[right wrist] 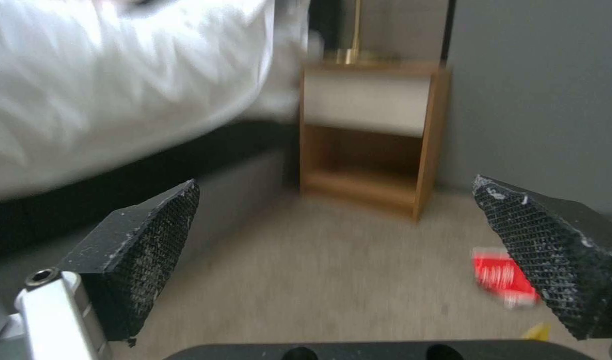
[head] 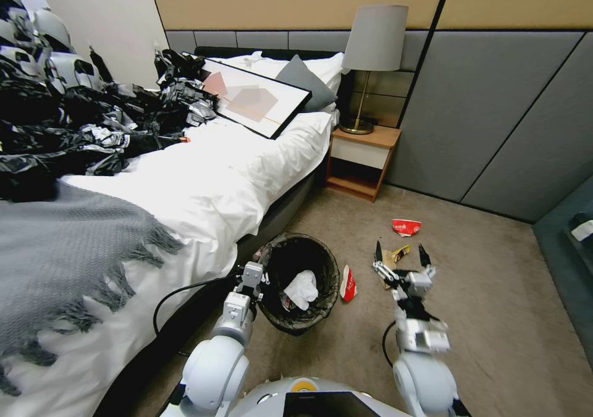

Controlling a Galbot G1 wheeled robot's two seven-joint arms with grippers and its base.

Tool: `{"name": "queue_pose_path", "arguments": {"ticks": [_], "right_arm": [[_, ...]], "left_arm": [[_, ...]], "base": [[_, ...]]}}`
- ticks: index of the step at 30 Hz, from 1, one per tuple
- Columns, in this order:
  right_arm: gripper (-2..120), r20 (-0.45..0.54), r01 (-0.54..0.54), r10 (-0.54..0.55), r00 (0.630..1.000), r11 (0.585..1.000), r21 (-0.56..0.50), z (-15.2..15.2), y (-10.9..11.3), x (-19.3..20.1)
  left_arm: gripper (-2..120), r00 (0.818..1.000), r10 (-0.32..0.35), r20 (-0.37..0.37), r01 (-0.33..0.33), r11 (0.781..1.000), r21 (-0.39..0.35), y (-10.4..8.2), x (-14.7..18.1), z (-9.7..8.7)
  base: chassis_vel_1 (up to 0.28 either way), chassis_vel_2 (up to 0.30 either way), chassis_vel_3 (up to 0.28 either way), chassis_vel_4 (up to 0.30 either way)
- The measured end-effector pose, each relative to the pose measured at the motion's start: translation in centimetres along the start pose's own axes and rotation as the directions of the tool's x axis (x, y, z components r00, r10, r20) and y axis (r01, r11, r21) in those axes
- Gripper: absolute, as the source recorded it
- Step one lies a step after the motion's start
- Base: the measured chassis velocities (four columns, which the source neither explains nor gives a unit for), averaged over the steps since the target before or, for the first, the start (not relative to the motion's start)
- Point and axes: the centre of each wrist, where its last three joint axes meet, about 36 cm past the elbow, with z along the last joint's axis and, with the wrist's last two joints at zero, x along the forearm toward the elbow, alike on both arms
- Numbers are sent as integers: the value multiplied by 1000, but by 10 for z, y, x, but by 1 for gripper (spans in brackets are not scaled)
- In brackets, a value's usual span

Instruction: Pick up the trash bin, then pick up the garbage from the floor and place it into the trash bin.

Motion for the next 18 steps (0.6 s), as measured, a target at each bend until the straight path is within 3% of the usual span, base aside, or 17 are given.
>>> {"name": "queue_pose_path", "arguments": {"ticks": [5,18], "right_arm": [[100,-137,7,-3,991,1000,25,35,-3,-36],[100,-347,58,-59,936,998,-13,112,14,-91]], "left_arm": [[1,1000,-3,-1,3,1000,1,0,1,0],[1,1000,-3,-7,3,1000,6,-3,0,1]], "base": [[0,0,0,0],[0,0,0,0]]}}
